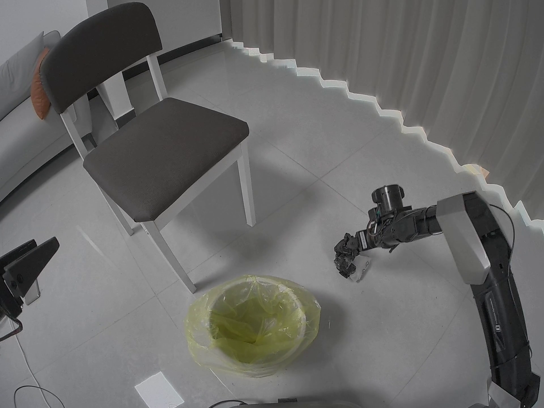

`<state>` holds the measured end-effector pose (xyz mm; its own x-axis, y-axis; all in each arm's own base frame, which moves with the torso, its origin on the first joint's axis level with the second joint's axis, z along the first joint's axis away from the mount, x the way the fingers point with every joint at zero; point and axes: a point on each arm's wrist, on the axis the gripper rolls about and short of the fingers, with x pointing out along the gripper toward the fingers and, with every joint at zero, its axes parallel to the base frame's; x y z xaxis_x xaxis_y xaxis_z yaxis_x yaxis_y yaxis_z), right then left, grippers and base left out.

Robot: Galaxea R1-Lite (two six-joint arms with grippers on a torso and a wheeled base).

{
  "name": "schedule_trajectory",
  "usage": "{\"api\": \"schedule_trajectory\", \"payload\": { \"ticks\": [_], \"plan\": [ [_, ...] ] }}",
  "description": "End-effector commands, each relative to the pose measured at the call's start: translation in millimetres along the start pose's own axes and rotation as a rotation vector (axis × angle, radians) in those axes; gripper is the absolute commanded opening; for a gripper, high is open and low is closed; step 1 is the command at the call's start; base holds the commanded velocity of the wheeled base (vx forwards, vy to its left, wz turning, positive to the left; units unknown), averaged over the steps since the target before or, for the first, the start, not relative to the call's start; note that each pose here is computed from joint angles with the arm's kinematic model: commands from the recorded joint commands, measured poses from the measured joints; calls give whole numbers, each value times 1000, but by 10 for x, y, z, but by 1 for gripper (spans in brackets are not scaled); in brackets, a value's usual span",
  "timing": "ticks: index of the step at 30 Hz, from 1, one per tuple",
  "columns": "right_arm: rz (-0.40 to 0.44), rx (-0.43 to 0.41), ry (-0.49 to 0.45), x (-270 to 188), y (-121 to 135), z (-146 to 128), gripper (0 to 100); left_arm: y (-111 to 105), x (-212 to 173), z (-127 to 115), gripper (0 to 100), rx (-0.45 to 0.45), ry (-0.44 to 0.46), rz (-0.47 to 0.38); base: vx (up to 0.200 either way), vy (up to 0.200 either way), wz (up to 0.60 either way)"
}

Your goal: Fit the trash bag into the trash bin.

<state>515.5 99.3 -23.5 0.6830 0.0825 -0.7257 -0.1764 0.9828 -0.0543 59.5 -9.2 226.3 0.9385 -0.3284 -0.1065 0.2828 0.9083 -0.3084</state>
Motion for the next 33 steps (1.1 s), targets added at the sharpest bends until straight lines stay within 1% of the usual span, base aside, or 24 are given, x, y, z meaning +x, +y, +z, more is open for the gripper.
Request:
{"api": "schedule_trajectory", "payload": {
  "ticks": [1, 5, 8, 10, 15, 18, 19, 20, 22, 25, 29, 33],
  "plan": [
    [14, -7, 125, 463, 20, -508, 100, 56, 115, -54, 100, -15, 38, 18, 0, 0, 0],
    [13, 4, 107, 476, 5, -500, 100, 52, 93, -60, 100, -13, 31, 17, 0, 0, 0],
    [17, 20, -18, 423, -49, -314, 100, 43, 70, -58, 100, -10, 21, 13, 0, 0, 0],
    [11, 26, -84, 334, -107, -167, 100, 43, 76, -54, 100, -10, 23, 13, 0, 0, 0],
    [23, 30, -111, 269, -150, -86, 100, 48, 73, -84, 100, -8, 25, 10, 0, 0, 0],
    [23, 33, -126, 219, -162, -30, 100, 22, 30, -52, 100, 13, -29, -14, 0, 0, 0],
    [23, 33, -126, 219, -162, -30, 100, 22, 30, -52, 100, 13, -29, -14, 0, 0, 0],
    [24, 33, -144, 157, -167, 39, 100, 7, -13, -59, 100, 26, -62, -38, 0, 0, 0],
    [24, 33, -153, 129, -169, 70, 100, 18, -13, -78, 100, 35, -57, -24, 0, 0, 0],
    [24, 33, -173, 109, -171, 103, 100, 45, 24, -123, 100, 50, -31, -8, 0, 200, 0],
    [24, 32, -218, 28, -178, 205, 100, 47, 41, -125, 100, 54, -24, -17, 200, 200, 0],
    [22, 36, -235, -20, -214, 254, 100, 44, 57, -99, 100, 56, -27, -16, 200, 200, 0]
  ]
}}
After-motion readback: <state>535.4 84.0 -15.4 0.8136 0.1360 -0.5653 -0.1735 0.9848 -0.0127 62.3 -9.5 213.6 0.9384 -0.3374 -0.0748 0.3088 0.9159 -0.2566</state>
